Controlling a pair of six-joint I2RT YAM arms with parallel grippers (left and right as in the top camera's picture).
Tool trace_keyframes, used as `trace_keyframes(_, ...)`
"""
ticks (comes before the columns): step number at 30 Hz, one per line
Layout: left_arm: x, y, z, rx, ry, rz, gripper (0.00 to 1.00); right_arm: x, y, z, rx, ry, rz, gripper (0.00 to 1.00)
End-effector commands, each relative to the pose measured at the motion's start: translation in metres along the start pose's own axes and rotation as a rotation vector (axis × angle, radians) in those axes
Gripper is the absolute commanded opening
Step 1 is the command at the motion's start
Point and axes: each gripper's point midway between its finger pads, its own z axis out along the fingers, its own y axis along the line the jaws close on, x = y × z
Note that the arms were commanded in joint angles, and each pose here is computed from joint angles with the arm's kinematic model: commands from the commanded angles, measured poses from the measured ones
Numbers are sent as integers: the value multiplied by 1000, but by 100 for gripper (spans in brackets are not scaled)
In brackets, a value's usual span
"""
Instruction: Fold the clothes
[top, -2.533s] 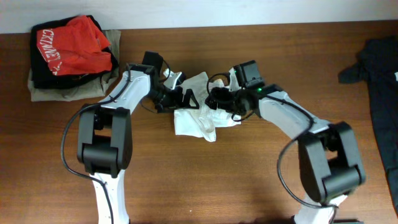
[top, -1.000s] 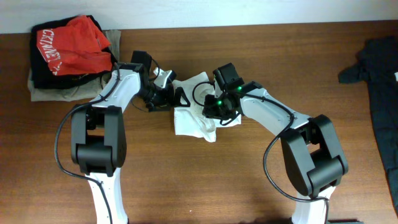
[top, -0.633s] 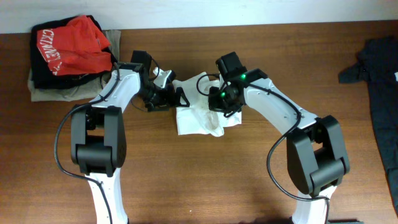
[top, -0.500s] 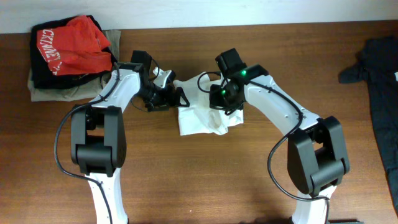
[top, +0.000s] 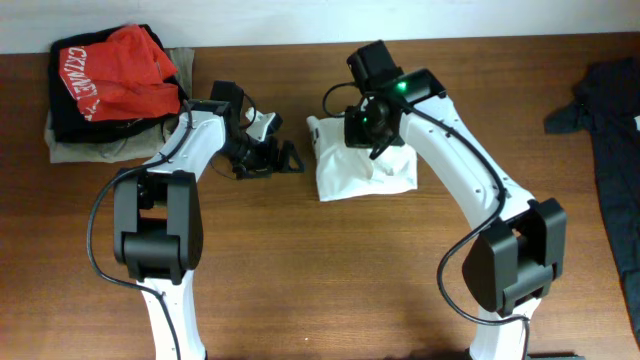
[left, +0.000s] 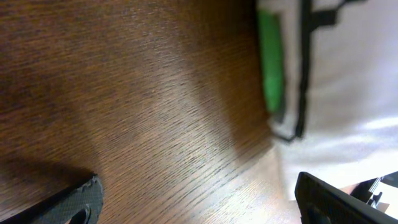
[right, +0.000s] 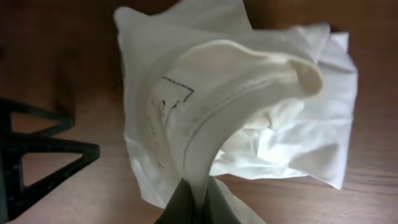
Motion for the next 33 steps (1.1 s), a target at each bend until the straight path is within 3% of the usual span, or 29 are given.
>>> trace_keyframes(1, 22, 45, 19, -156, 87, -36, 99, -22, -30, -13, 130, -82, 8, 4)
trace_keyframes(6, 22, 45, 19, -156, 87, -35, 99, -27, -61, -22, 165, -56, -4, 4)
trace_keyframes(11, 22, 45, 19, -156, 86, -35, 99, -44, -73, -61, 186, -97, -74, 4)
trace_keyframes(17, 23, 45, 19, -156, 90, -37, 99, -51, -165, -59, 319, -74, 87, 4)
trace_keyframes(22, 23, 45, 19, -156, 89, -37, 99, -43, -237, -32, 285, 18, 230, 4)
trace_keyframes(28, 23, 45, 19, -156, 90, -37, 99, -22, -250, 32, 228, 177, 266, 4)
trace_keyframes(33, 23, 45, 19, -156, 89, -37, 99, -1, -267, 56, 311, 259, 298, 4)
